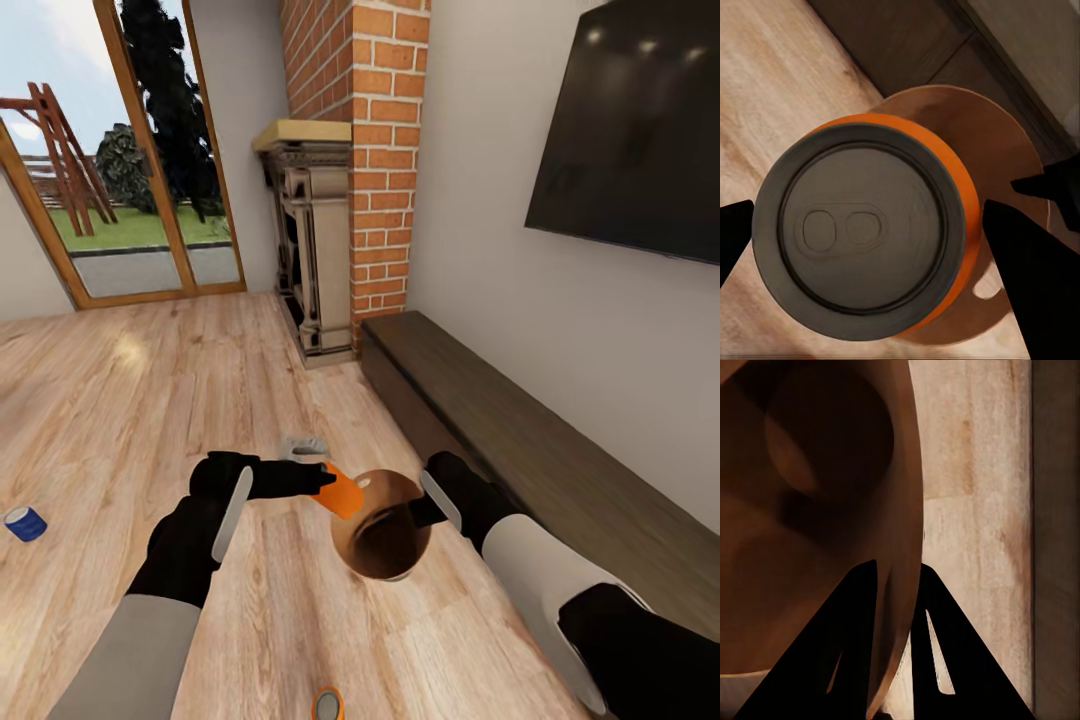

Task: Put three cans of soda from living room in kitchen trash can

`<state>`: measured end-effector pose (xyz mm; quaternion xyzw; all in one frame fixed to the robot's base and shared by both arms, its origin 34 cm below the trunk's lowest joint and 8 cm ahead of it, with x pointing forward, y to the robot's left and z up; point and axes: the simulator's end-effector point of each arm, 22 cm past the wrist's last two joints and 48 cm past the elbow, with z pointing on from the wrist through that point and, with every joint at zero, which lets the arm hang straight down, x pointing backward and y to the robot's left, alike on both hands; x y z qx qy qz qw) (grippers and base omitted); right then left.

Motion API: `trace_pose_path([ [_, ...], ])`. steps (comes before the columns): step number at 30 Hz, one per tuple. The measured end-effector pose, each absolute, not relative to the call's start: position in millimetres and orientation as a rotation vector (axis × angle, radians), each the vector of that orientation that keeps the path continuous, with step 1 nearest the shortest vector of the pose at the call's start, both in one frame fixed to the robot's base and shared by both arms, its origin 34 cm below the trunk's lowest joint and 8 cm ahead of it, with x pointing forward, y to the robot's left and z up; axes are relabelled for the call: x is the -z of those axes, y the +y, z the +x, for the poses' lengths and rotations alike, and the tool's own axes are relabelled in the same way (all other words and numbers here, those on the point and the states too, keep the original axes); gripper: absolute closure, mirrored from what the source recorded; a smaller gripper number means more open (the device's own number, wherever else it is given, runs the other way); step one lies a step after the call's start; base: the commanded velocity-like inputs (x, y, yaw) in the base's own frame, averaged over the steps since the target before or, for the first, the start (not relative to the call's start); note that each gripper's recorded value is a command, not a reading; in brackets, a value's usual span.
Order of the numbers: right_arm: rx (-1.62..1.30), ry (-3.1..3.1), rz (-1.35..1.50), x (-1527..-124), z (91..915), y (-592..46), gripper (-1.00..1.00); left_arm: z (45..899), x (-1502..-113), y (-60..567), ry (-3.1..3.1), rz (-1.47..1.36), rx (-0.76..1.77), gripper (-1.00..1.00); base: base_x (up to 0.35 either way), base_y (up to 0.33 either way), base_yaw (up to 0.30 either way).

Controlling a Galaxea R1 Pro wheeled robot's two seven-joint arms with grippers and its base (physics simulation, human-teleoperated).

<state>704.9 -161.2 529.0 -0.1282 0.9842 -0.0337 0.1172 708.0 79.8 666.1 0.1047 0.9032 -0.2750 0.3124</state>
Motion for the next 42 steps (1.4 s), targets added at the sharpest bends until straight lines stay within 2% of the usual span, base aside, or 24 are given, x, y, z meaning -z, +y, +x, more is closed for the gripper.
trace_pose_path([
  [42, 0.047, 2.789, -0.46, -575, 720, -101, 1.0, 693, -595, 40, 2.404, 0.431, 0.695, 1.0, 0.0, 0.0, 0.0],
])
